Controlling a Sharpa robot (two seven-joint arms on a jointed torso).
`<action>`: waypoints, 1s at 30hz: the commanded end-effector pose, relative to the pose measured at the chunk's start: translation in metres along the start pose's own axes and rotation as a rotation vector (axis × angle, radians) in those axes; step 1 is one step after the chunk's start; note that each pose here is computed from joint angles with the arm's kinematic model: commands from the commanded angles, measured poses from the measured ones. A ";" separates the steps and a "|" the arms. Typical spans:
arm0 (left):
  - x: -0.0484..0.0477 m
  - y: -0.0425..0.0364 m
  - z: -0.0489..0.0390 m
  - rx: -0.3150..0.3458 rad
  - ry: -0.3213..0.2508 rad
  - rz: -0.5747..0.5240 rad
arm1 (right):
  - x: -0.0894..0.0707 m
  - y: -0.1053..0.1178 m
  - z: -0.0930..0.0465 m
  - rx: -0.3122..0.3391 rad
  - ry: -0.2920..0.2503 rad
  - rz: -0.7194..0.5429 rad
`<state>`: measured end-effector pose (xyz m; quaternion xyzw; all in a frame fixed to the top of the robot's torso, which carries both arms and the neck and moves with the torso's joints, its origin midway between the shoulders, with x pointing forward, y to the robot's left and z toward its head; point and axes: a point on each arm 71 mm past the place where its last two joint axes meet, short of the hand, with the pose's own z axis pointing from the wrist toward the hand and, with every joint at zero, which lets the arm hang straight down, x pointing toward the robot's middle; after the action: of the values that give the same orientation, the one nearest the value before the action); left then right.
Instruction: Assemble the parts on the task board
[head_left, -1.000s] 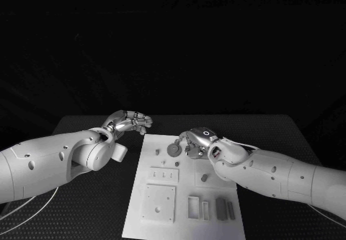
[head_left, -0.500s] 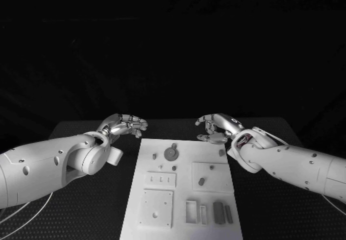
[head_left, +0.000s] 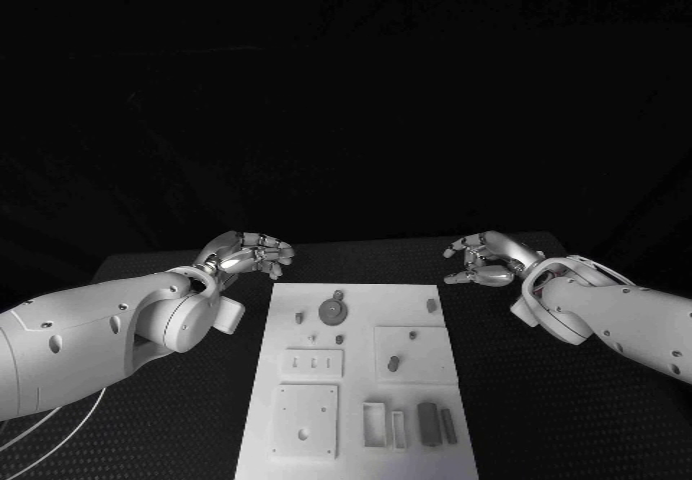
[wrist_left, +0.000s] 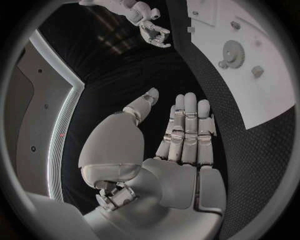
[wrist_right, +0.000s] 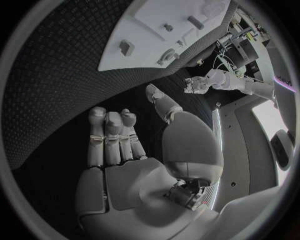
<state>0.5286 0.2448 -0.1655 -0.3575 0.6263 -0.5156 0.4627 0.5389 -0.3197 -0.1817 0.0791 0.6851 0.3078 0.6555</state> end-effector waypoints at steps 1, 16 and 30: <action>0.0026 -0.0007 0.0002 0.017 0.026 -0.007 | 0.008 -0.006 -0.004 0.003 0.072 0.046; 0.0047 0.0007 -0.0001 0.015 0.031 -0.010 | 0.050 -0.028 -0.003 0.065 0.098 0.000; 0.0051 0.0005 -0.0015 0.013 0.033 -0.011 | 0.070 -0.019 0.002 0.044 0.115 0.016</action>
<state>0.5264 0.2434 -0.1684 -0.3561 0.6290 -0.5194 0.4558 0.5387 -0.3007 -0.2511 0.0897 0.7295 0.2980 0.6091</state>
